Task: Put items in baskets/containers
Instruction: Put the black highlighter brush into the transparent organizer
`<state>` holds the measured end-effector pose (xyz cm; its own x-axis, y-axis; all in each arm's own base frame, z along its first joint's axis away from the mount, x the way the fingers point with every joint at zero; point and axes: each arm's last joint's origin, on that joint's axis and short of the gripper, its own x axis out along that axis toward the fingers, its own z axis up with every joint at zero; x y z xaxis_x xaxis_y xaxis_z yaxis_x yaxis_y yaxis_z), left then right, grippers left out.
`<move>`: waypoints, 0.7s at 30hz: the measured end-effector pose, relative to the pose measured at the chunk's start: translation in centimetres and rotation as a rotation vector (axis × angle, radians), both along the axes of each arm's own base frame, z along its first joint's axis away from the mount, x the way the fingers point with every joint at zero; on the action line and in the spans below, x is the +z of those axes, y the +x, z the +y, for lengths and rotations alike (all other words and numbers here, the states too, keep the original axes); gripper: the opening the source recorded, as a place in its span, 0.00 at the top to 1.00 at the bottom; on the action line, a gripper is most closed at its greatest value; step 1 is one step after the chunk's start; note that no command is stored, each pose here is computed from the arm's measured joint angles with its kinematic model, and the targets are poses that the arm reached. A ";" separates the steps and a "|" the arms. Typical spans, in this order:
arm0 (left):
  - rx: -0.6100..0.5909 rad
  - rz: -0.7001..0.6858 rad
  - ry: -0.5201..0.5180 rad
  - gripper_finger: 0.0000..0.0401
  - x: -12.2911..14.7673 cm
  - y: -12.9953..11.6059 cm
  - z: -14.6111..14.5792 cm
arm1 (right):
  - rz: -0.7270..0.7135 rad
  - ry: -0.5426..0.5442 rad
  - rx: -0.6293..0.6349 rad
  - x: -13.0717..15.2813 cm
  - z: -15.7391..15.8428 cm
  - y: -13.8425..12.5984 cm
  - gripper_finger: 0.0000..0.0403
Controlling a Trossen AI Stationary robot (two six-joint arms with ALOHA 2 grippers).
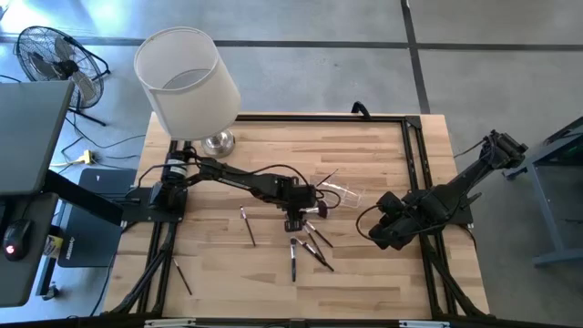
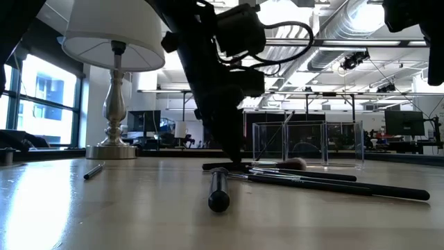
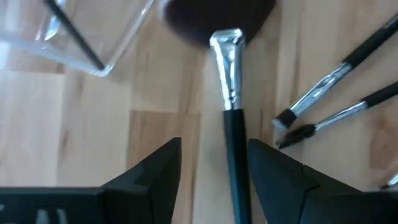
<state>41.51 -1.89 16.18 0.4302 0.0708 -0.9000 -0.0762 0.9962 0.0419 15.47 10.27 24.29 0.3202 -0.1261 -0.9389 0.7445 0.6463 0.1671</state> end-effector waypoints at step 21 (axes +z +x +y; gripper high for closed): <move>-0.021 0.234 -0.057 0.93 -0.9 -2.1 -0.6 | -0.041 -0.025 -0.005 0.1 0.0 0.2 1.00</move>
